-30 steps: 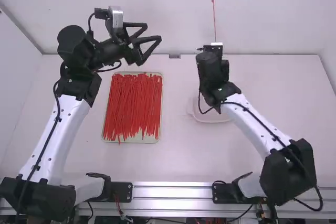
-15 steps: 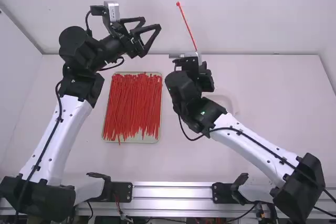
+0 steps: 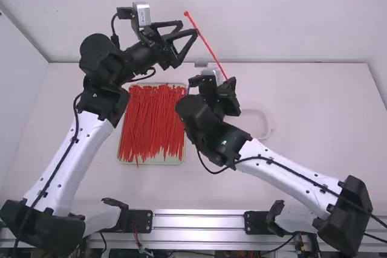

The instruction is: Fasten the cable tie

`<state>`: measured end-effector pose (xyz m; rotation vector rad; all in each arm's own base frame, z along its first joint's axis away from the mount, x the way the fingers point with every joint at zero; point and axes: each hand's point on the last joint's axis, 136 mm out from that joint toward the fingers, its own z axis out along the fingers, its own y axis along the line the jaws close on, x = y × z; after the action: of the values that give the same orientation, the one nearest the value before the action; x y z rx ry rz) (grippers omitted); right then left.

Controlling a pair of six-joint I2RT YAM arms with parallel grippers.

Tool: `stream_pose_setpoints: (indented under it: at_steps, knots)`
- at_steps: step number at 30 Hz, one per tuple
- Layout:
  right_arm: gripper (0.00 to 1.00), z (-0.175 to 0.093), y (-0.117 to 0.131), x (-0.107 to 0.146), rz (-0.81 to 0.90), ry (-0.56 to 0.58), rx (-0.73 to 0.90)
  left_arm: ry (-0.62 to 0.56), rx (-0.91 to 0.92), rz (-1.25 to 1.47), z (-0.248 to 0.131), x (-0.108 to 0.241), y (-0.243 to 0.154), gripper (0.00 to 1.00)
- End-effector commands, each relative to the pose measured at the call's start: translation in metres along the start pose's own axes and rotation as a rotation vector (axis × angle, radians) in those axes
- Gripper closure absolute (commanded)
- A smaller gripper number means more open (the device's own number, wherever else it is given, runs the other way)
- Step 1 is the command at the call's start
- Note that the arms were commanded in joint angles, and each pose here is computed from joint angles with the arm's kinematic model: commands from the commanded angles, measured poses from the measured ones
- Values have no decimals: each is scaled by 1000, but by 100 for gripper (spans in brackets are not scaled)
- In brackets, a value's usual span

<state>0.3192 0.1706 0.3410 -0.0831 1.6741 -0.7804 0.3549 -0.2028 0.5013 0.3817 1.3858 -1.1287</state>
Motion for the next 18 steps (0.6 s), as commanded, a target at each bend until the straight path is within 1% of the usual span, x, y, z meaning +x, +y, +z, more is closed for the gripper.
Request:
stream_pose_setpoints:
  at_steps: [1, 4, 6, 7, 8, 9, 10, 11, 12, 15, 18]
  knots:
    - [100, -5, -5, -1, -9, 1, 32, -29, 14, -3, 3, -9, -12, 17]
    - [100, -10, -3, -2, -19, -8, 21, -43, -12, -47, 5, -9, -8, 34]
    - [100, -12, -2, -3, -23, -11, 17, -49, -13, -66, 4, -11, -7, 39]
    - [100, -13, -1, -3, -24, -13, 14, -49, -13, -73, 4, -11, -7, 43]
    - [100, -14, -1, -3, -23, -15, 11, -48, -14, -81, 4, -11, -6, 51]
    - [100, -16, 0, -4, -23, -17, 8, -47, -11, -89, 5, -11, -7, 67]
    - [100, -16, 0, -4, -23, -17, 7, -46, -10, -90, 5, -10, -7, 69]
    - [100, -16, 0, -4, -23, -18, 6, -45, -10, -90, 5, -10, -7, 83]
    - [100, -16, 0, -4, -24, -18, 6, -48, -13, -88, 5, -11, -6, 93]
    - [100, -15, 0, -4, -24, -16, 9, -45, -9, -111, 5, -10, -8, 98]
    - [100, -14, 0, -3, -22, -16, 9, -48, -12, -114, 5, -11, -6, 98]
